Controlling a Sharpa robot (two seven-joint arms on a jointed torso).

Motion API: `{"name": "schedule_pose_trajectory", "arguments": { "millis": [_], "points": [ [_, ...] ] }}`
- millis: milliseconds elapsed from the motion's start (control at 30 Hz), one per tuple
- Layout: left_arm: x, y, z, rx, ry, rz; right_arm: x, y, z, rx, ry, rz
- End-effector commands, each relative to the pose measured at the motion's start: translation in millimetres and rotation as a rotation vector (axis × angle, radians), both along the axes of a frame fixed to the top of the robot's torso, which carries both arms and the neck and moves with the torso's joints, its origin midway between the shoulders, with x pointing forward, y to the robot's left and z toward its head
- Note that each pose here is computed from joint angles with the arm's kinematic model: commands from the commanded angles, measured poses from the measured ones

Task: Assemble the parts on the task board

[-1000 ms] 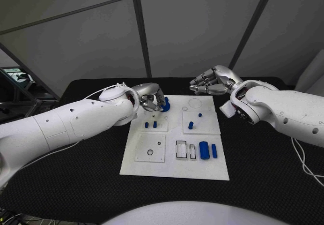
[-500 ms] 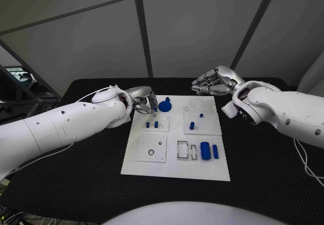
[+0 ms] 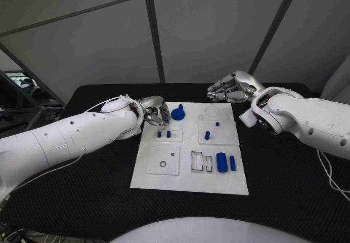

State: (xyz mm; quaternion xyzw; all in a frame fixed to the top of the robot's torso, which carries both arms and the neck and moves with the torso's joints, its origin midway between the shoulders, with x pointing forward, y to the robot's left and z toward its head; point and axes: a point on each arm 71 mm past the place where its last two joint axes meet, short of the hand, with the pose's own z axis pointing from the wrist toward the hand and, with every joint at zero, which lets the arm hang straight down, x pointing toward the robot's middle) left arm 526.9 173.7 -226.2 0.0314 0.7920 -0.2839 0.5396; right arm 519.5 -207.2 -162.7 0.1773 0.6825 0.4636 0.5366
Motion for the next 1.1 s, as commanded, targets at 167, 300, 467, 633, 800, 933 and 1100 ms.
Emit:
{"name": "schedule_pose_trajectory", "arguments": {
  "millis": [167,300,467,633,800,933,1100],
  "points": [
    [1.8,0.0,-2.2,0.01,0.024,0.002,-0.1,1.2,1.2,0.006,-0.003,0.01],
    [1.8,-0.1,-2.9,0.014,0.03,0.001,0.0,1.0,1.2,0.005,-0.002,0.009],
    [1.0,-1.9,-3.4,0.017,0.039,-0.007,0.1,1.4,1.1,0.005,-0.002,0.011],
    [1.0,-2.6,-3.6,0.017,0.041,-0.01,0.3,1.7,0.9,0.005,-0.001,0.011],
    [0.9,-3.3,-4.0,0.018,0.043,-0.01,0.4,1.8,0.8,0.005,0.0,0.011],
    [0.8,-4.0,-4.5,0.019,0.045,-0.01,0.4,2.0,0.8,0.004,0.001,0.011],
    [1.3,-3.3,-5.9,0.025,0.051,-0.002,0.4,1.9,0.7,0.004,0.001,0.011]
  ]
}}
